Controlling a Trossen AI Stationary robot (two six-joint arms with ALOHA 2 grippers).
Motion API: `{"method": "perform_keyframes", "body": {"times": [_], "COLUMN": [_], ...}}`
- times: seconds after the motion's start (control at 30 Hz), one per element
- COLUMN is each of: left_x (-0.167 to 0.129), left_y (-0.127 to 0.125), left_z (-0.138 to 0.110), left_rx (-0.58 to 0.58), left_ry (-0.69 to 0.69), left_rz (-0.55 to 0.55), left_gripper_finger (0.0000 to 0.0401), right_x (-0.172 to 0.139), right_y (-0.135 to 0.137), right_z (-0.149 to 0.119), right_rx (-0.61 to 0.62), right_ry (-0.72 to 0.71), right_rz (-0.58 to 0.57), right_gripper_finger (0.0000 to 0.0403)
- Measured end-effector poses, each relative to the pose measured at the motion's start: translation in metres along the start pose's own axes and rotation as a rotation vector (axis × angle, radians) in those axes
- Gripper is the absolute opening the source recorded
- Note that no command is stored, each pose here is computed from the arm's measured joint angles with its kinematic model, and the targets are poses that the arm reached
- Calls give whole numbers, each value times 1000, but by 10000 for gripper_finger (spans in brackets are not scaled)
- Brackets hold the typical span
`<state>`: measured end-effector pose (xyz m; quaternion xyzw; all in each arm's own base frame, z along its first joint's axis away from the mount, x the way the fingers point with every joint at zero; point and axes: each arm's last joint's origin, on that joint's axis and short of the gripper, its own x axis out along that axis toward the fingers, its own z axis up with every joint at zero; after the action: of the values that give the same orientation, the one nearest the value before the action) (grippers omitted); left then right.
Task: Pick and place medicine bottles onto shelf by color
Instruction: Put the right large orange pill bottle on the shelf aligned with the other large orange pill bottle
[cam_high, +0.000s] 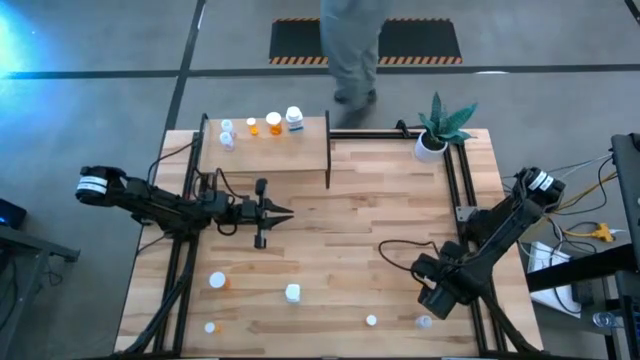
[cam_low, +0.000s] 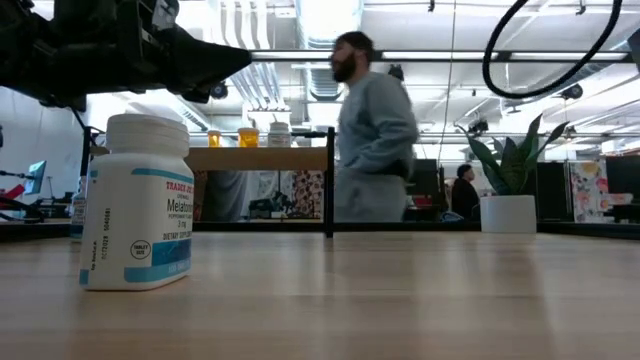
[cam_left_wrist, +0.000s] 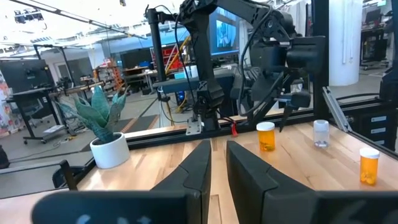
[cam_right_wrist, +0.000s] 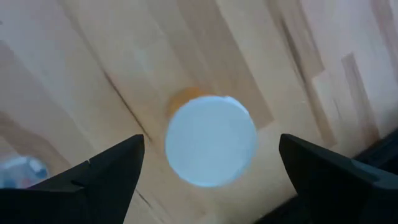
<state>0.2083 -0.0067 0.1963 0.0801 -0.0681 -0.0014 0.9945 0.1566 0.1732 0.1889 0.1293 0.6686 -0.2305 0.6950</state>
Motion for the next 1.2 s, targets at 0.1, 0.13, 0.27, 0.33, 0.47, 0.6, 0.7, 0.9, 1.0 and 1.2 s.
{"method": "perform_keyframes", "body": {"times": [0.1, 0.13, 0.27, 0.33, 0.47, 0.6, 0.7, 0.9, 1.0, 1.2], "left_x": [0, 0, 0, 0, -1, -3, -3, -3, -5, -17], "left_y": [0, 0, 0, 0, 0, 1, 1, 1, 2, 3], "left_z": [0, 0, 0, 0, -2, -4, -4, -4, -3, -2], "left_rx": [0, 0, 0, 0, 0, 1, 1, 1, 1, -1], "left_ry": [0, 0, 1, 1, 10, 21, 20, 21, 18, 2], "left_rz": [0, 1, 4, 4, 7, 37, 39, 43, 62, 95], "left_gripper_finger": [31, 31, 31, 31, 31, 31, 31, 31, 31, 31], "right_x": [5, 5, 5, 5, 4, -4, -17, -49, -63, -75], "right_y": [-3, -3, -2, -2, -1, -5, -10, -25, -33, -41], "right_z": [2, 2, 3, 3, 3, 4, 12, 53, 88, 173], "right_rx": [9, 9, -15, -29, -52, -56, -53, -88, -169, -377], "right_ry": [2, 3, 1, 1, 5, 11, -4, -123, -210, -351], "right_rz": [-5, -6, 7, 9, 36, 78, 129, 199, 208, 160], "right_gripper_finger": [357, 350, 304, 273, 210, 190, 190, 218, 213, 199]}}
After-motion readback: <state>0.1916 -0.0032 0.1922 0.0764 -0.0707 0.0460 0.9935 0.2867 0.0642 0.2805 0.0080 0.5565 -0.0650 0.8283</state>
